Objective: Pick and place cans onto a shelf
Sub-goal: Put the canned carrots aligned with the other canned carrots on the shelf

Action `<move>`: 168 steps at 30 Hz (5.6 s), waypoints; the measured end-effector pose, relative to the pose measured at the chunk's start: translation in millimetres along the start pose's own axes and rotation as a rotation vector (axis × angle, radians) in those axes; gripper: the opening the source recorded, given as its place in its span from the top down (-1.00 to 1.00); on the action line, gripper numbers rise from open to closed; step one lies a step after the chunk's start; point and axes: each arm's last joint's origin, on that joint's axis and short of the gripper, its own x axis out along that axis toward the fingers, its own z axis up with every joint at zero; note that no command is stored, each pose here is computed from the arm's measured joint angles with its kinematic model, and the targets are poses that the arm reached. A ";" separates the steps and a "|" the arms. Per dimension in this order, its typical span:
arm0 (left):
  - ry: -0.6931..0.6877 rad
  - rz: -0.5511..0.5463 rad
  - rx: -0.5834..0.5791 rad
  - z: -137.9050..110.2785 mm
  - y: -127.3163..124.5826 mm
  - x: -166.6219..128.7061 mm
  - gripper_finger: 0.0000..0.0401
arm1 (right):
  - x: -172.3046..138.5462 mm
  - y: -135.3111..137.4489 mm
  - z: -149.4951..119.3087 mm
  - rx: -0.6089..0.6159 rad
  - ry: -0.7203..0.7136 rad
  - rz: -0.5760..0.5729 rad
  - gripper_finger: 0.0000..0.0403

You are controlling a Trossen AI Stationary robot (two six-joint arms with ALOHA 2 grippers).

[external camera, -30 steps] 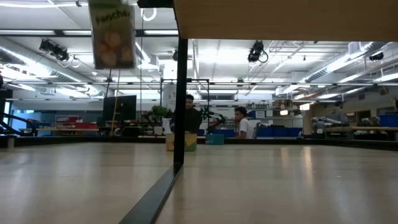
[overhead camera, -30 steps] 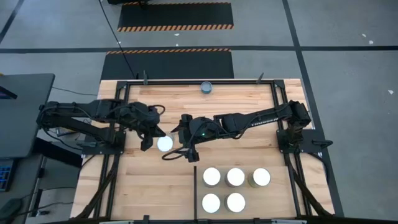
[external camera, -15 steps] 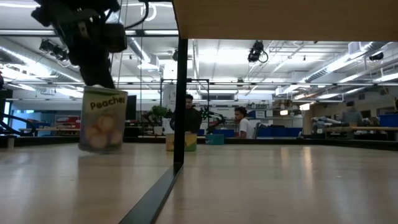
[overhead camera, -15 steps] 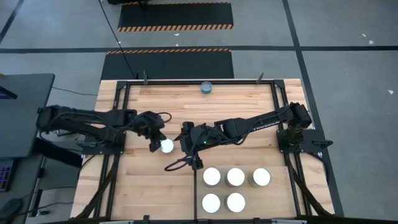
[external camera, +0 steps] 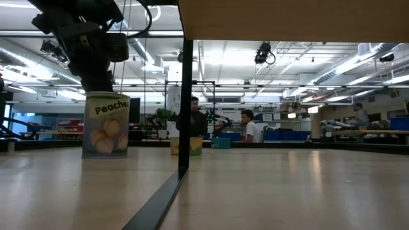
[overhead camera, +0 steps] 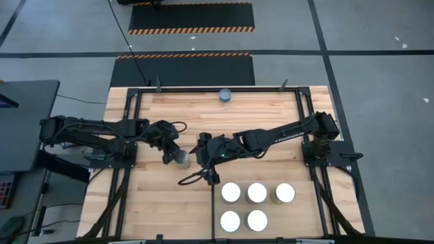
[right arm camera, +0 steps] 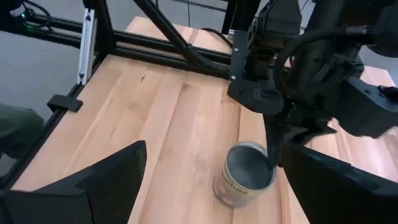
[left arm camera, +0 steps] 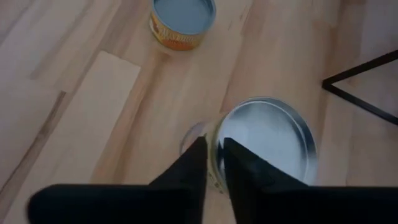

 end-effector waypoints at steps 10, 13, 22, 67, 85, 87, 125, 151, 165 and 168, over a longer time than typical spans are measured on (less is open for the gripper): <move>-0.001 0.032 0.099 -2.6 -8.9 -0.4 0.29 | 18.3 -1.5 -10.0 0.003 0.021 -0.024 -0.86; -0.009 0.072 0.119 -4.9 -11.3 0.4 0.37 | 21.9 -2.4 -10.5 0.004 0.013 -0.040 -0.86; -0.082 0.150 0.127 -5.1 -19.8 0.2 0.58 | 23.8 -3.8 -8.9 0.009 -0.014 -0.047 -0.86; -0.442 0.202 0.009 -63.8 -52.7 9.6 0.42 | 24.2 -11.3 -9.5 0.053 -0.013 -0.071 -0.86; -0.456 0.221 -0.015 -75.1 -58.0 7.3 0.42 | 24.2 -12.6 -10.1 0.053 -0.007 -0.073 -0.86; -0.454 0.234 -0.026 -75.0 -57.2 9.3 0.42 | 24.2 -12.6 -10.1 0.053 -0.007 -0.073 -0.86; -0.646 0.124 -0.070 -55.5 -50.0 -31.4 1.00 | 24.2 -22.8 -12.8 0.008 0.022 -0.155 -0.86; -0.721 0.051 -0.115 -50.8 -49.8 -45.8 1.00 | 43.9 -62.3 -50.9 0.081 -0.100 -0.048 -0.98; -0.786 0.021 -0.144 -44.7 -54.2 -49.4 1.00 | 46.6 -63.0 -55.1 0.046 -0.163 -0.071 -0.98; -0.810 0.017 -0.139 -41.0 -58.1 -47.2 1.00 | 46.4 -62.5 -53.6 0.030 -0.180 -0.049 -0.98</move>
